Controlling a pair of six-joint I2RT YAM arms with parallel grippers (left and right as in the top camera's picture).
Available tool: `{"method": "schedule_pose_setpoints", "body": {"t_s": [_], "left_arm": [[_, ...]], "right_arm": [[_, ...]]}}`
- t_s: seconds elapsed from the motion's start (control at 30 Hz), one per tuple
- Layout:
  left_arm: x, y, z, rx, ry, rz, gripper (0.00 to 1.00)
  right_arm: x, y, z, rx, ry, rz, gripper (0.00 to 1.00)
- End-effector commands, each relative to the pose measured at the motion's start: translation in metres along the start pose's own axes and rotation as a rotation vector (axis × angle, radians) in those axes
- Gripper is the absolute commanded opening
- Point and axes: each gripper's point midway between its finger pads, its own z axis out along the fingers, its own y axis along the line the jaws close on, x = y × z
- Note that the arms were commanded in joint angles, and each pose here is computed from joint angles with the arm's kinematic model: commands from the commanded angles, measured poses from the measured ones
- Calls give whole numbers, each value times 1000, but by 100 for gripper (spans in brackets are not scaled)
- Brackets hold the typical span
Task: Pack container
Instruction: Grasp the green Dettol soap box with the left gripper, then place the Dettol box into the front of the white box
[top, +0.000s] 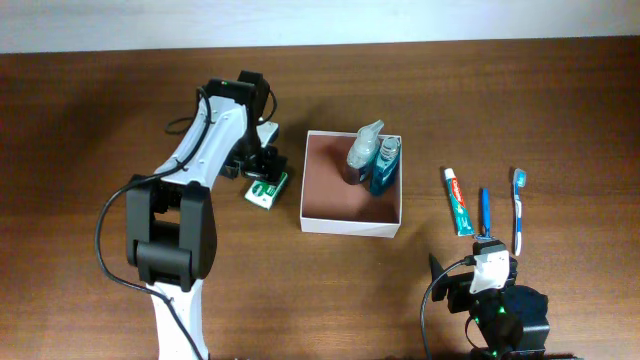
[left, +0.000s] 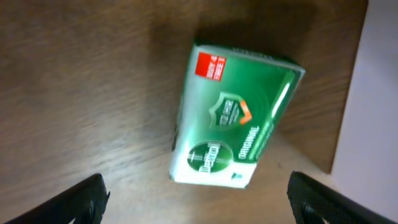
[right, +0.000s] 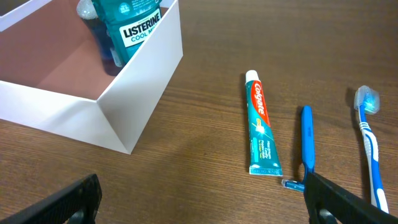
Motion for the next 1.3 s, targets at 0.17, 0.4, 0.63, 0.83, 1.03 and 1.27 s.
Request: {"method": "schedule_pose_setpoints", "body": {"t_s": [0.17,0.4,0.63,0.83,1.03,1.27], "left_arm": [[8,-6,40,25,5,85,89],[0,-6,44,22,-33,87,61],[8,-7,41,29,3,41,42],[6,-8,2,28,-5,-2,28],[3,-13,-71,26,-87,-54,26],[-8,-63,-144,66,-283,-79,26]], "right_arm": [[1,0,1,-2,-3,3,99],[1,0,1,-2,-3,4,99],[1,0,1,-2,-3,3,99],[1,0,1,-2,-3,3,99],[1,0,1,-2,-3,3,99],[1,0,1,-2,-3,4,99]]}}
